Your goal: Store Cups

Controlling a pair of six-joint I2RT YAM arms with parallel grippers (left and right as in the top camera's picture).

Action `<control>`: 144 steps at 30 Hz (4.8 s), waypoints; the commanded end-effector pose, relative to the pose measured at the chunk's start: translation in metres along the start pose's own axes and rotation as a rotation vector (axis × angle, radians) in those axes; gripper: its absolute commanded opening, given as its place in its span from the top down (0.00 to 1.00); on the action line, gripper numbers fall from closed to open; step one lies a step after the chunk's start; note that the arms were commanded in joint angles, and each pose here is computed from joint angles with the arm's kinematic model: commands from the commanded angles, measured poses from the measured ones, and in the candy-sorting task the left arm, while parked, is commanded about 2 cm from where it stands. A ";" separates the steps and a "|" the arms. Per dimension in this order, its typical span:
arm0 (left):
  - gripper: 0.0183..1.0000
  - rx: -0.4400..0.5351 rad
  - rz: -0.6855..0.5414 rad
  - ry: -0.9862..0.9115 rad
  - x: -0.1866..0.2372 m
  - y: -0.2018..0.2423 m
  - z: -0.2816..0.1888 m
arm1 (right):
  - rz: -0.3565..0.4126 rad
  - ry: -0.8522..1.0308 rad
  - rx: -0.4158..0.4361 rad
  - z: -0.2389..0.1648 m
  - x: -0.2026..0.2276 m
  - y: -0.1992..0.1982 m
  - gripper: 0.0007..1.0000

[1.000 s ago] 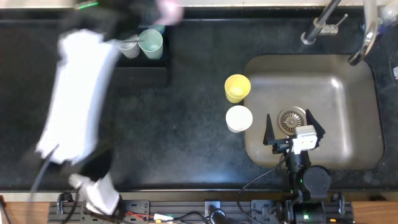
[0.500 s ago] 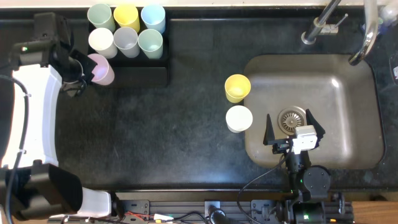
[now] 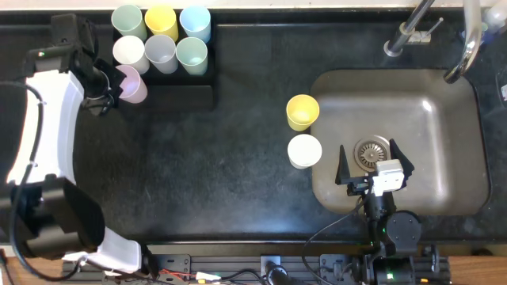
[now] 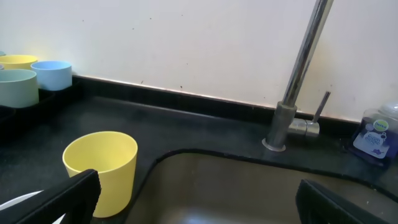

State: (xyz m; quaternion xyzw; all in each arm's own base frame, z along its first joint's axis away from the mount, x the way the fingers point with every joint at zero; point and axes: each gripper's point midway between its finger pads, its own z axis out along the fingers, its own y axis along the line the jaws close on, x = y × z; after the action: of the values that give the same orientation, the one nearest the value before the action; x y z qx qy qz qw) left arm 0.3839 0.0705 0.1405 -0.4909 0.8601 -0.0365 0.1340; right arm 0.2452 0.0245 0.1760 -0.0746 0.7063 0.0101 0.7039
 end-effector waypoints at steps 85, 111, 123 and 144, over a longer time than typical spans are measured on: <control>0.00 0.315 0.598 0.139 0.361 -0.154 -0.013 | -0.003 0.001 0.001 0.000 0.004 0.000 0.00; 0.98 0.273 0.554 0.148 0.348 -0.158 0.017 | -0.003 0.001 0.001 0.000 0.004 0.000 0.00; 0.98 0.308 0.378 -0.007 0.244 -0.155 -0.037 | -0.003 0.001 0.001 0.000 0.004 0.000 0.00; 0.98 -0.032 -0.070 -0.027 0.065 -0.028 -0.023 | -0.003 0.001 0.001 0.000 0.004 0.000 0.00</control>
State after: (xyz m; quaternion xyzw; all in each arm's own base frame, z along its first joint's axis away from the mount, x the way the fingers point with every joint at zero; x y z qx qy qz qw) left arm 0.3691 -0.0073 0.1646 -0.5124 0.8453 -0.0253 0.1494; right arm 0.2452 0.0245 0.1761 -0.0746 0.7061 0.0101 0.7041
